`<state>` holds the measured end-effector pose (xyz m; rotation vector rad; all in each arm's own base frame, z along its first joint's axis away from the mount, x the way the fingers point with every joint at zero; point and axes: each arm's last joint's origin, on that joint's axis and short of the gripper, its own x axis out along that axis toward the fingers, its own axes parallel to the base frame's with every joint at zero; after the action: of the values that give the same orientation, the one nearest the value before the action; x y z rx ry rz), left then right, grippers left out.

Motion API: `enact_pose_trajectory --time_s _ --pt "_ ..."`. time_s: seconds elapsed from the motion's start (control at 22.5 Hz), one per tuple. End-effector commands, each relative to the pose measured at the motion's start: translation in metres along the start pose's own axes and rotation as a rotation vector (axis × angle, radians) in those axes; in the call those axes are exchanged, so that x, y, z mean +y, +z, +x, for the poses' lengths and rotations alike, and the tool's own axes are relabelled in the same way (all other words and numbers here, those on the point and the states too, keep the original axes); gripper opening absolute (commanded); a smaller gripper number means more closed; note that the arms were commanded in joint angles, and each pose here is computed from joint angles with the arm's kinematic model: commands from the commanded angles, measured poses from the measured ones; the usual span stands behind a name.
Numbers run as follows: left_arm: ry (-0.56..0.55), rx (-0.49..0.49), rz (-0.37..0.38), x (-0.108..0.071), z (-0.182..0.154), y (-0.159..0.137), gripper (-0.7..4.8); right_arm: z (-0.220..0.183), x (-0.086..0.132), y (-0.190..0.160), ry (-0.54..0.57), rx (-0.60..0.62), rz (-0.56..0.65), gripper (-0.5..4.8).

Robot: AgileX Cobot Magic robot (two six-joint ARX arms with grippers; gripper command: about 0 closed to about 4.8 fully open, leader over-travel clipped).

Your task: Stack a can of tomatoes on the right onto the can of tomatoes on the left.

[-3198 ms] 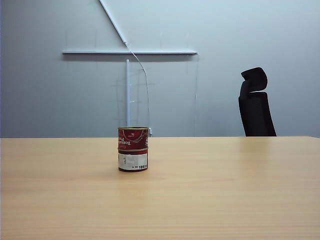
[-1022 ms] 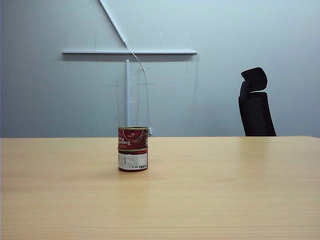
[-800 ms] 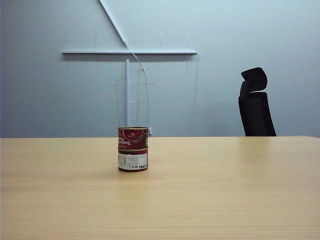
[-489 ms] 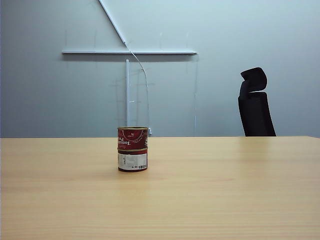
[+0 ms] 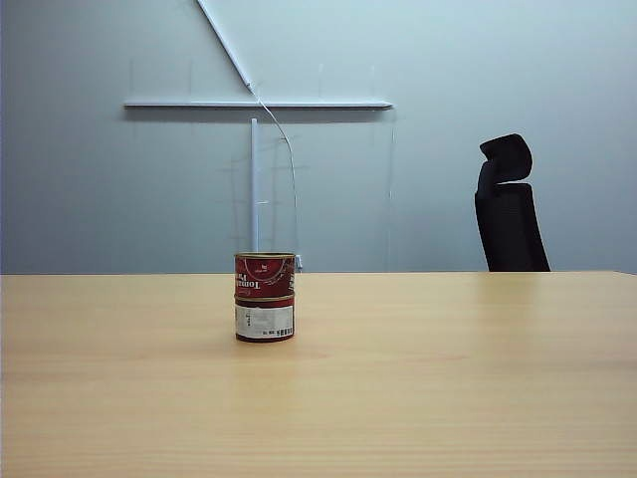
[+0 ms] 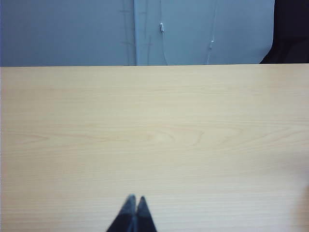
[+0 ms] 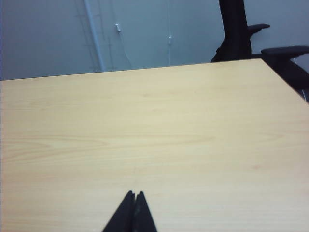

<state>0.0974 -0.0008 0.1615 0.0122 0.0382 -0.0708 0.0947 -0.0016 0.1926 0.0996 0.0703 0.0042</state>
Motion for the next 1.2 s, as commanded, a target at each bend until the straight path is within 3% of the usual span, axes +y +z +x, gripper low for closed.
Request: enact_pose_trajectory --time_s 0.04,0.18,1.2 --pt "-0.001 -0.013 0.005 0.0 0.0 0.002 -0.02 0.001 0.0 -0.01 0.024 -0.069 0.012 -0.05" --pt "-0.001 -0.013 0.005 0.0 0.0 0.002 -0.02 0.004 -0.002 -0.022 0.03 -0.139 0.009 -0.05" --pt "-0.001 -0.013 0.005 0.0 0.0 0.002 -0.02 0.004 -0.002 -0.021 0.028 -0.141 -0.006 -0.05"
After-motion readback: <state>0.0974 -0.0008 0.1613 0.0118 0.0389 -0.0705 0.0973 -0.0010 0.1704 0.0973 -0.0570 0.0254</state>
